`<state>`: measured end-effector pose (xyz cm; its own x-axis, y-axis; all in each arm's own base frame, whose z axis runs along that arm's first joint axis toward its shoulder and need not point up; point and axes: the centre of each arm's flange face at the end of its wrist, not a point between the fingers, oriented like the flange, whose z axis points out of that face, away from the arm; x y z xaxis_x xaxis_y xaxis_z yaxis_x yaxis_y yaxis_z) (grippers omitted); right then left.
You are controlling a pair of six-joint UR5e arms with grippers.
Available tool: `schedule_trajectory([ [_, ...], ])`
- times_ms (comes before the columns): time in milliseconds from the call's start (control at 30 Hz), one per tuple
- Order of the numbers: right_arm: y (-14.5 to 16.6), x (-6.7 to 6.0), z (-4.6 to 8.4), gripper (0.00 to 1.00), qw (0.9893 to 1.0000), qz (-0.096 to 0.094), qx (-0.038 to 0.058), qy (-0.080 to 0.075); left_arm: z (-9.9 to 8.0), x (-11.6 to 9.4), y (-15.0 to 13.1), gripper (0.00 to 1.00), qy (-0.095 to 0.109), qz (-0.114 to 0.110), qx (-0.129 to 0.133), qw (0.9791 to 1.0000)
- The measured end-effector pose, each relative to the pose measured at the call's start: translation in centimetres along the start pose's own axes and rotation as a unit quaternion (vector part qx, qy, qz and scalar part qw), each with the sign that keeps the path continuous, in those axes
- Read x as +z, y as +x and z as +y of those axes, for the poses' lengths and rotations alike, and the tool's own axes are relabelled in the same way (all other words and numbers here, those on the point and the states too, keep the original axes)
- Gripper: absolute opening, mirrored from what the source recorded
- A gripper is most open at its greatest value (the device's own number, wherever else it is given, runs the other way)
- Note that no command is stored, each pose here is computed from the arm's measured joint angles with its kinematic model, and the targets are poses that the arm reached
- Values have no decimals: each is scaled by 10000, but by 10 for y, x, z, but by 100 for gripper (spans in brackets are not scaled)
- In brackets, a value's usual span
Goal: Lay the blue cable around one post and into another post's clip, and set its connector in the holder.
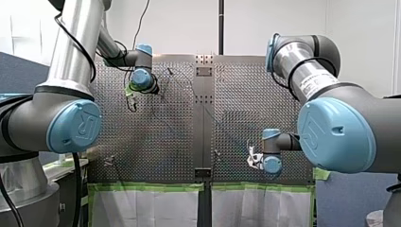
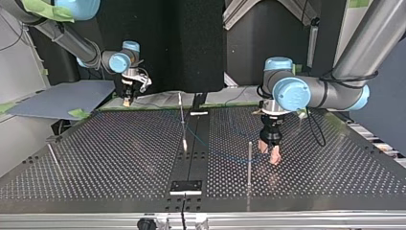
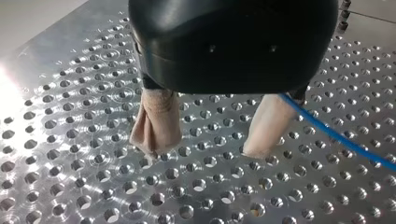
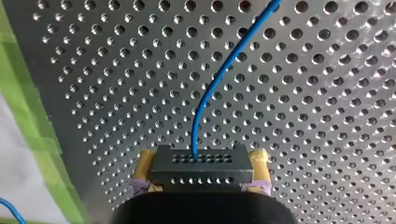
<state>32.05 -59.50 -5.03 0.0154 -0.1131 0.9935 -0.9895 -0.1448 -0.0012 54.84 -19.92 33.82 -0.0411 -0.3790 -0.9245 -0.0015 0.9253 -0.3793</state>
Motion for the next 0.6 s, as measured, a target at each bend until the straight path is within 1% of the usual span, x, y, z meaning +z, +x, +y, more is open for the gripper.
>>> schedule_trajectory([
  [133, -9, 12, -4, 0, 9998, 179, 18, 27, -1, 0, 0, 100, 1, 5, 6, 10000],
  [233, -16, 21, -8, 0, 9995, 317, 18, 55, -1, -1, 1, 100, 4, 8, 13, 10000],
  [400, -28, 34, -16, 0, 9984, 551, -19, 95, -2, -1, 1, 100, 9, 23, 18, 10000],
  [467, -35, 37, -19, 0, 9980, 621, -34, 112, -3, -2, 2, 100, 10, 25, 19, 10000],
  [600, -53, 37, -22, 0, 9976, 677, -43, 131, -4, -2, 2, 100, 17, 29, 20, 10000],
])
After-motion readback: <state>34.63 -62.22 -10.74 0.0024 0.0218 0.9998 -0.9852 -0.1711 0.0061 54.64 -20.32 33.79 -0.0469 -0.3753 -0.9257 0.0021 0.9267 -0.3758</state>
